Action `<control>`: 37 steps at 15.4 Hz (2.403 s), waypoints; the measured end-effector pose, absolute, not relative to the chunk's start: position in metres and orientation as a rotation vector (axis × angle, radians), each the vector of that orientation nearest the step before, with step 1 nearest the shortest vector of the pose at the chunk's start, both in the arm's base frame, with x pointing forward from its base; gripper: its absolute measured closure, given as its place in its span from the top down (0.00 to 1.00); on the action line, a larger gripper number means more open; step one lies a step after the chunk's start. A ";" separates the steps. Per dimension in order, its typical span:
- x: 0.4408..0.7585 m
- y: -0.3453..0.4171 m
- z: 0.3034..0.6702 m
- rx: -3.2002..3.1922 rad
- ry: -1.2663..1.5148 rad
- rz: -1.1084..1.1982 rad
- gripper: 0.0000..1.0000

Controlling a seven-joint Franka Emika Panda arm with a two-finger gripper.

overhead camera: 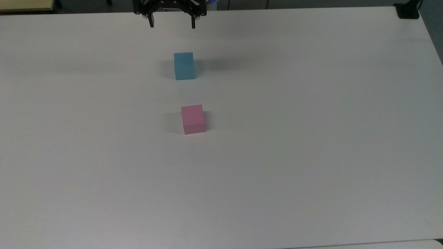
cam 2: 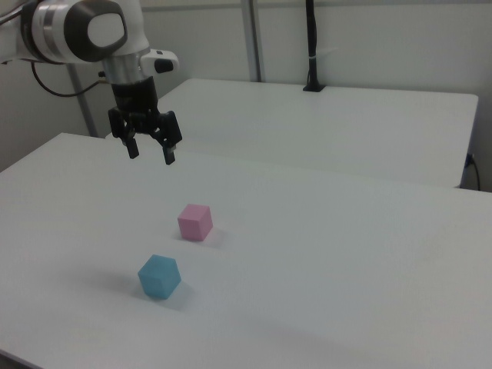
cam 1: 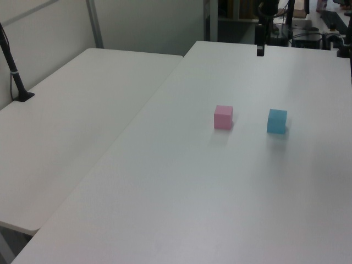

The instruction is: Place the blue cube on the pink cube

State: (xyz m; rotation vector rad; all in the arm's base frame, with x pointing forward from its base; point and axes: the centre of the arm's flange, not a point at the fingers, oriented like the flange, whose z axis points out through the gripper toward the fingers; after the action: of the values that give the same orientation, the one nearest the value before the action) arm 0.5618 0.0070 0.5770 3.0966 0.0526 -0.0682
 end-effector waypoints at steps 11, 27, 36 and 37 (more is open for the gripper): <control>0.573 0.003 0.556 3.091 0.035 -0.125 1.00; 0.569 0.002 0.541 3.088 0.070 -0.208 1.00; 0.555 0.022 0.425 3.003 0.229 -0.271 1.00; 0.551 0.021 0.413 2.992 0.238 -0.283 1.00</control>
State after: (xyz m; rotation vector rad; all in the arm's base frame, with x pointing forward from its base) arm 0.5510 0.0213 0.4132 2.9925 0.2383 -0.2826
